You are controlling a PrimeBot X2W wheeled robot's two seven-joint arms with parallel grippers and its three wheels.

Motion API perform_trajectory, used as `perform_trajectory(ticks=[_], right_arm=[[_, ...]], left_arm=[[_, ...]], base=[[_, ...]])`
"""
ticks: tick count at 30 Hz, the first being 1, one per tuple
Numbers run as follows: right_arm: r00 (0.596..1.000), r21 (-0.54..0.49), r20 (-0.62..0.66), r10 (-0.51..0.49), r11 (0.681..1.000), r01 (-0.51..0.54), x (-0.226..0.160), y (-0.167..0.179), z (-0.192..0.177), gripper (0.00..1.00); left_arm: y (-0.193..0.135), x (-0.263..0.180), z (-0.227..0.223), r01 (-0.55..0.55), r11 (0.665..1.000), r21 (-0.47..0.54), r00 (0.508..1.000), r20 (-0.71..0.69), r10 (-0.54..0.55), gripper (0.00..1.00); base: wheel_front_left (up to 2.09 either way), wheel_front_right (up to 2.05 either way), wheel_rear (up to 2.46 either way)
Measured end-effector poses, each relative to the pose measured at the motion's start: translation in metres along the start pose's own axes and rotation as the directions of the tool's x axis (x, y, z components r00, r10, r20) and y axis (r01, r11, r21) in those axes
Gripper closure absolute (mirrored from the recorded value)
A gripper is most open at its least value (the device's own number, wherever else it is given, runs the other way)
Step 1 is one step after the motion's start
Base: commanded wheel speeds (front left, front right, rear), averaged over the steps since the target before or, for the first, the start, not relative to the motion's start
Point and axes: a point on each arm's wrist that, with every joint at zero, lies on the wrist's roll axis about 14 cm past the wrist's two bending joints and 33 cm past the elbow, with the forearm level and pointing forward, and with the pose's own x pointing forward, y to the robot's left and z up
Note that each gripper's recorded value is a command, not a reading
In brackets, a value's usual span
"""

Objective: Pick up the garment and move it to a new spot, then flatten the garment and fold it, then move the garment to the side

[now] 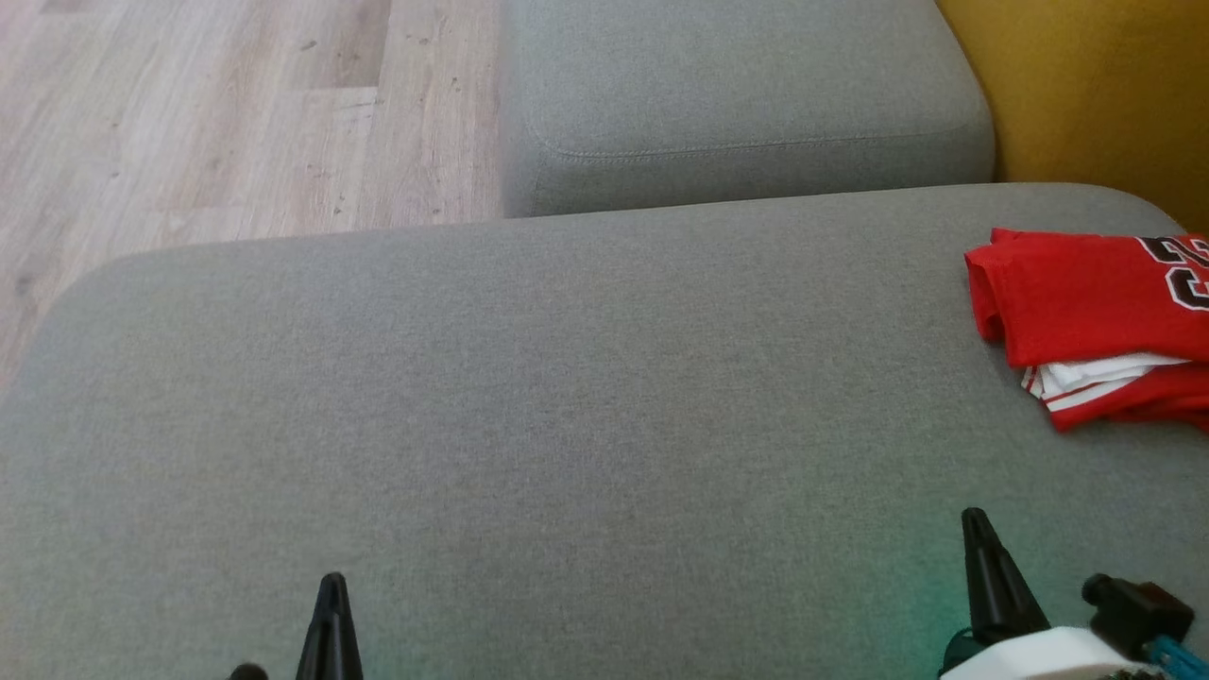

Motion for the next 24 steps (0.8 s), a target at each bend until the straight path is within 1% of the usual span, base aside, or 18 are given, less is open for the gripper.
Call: perform_trajectory(ticks=[7, 16, 24], right_arm=[[1.000, 0.079, 0.014, -0.019, 0.997, 0.018, 0.005, -0.004, 0.006, 1.00], [0.999, 0.172, 0.007, -0.040, 0.984, 0.038, 0.007, -0.008, 0.007, 1.00], [0.998, 0.267, 0.014, -0.060, 0.962, 0.054, 0.012, -0.011, 0.012, 1.00]], left_arm=[[0.002, 0.004, 0.000, -0.009, 0.997, -0.080, 1.000, -0.014, 0.008, 1.00], [0.004, 0.010, 0.003, -0.018, 0.985, -0.170, 1.000, -0.020, 0.015, 1.00], [0.007, 0.015, 0.007, -0.024, 0.966, -0.258, 1.000, -0.022, 0.019, 1.00]], base=[[0.00, 0.00, 0.00], [0.00, 0.00, 0.00], [0.00, 0.00, 0.00]])
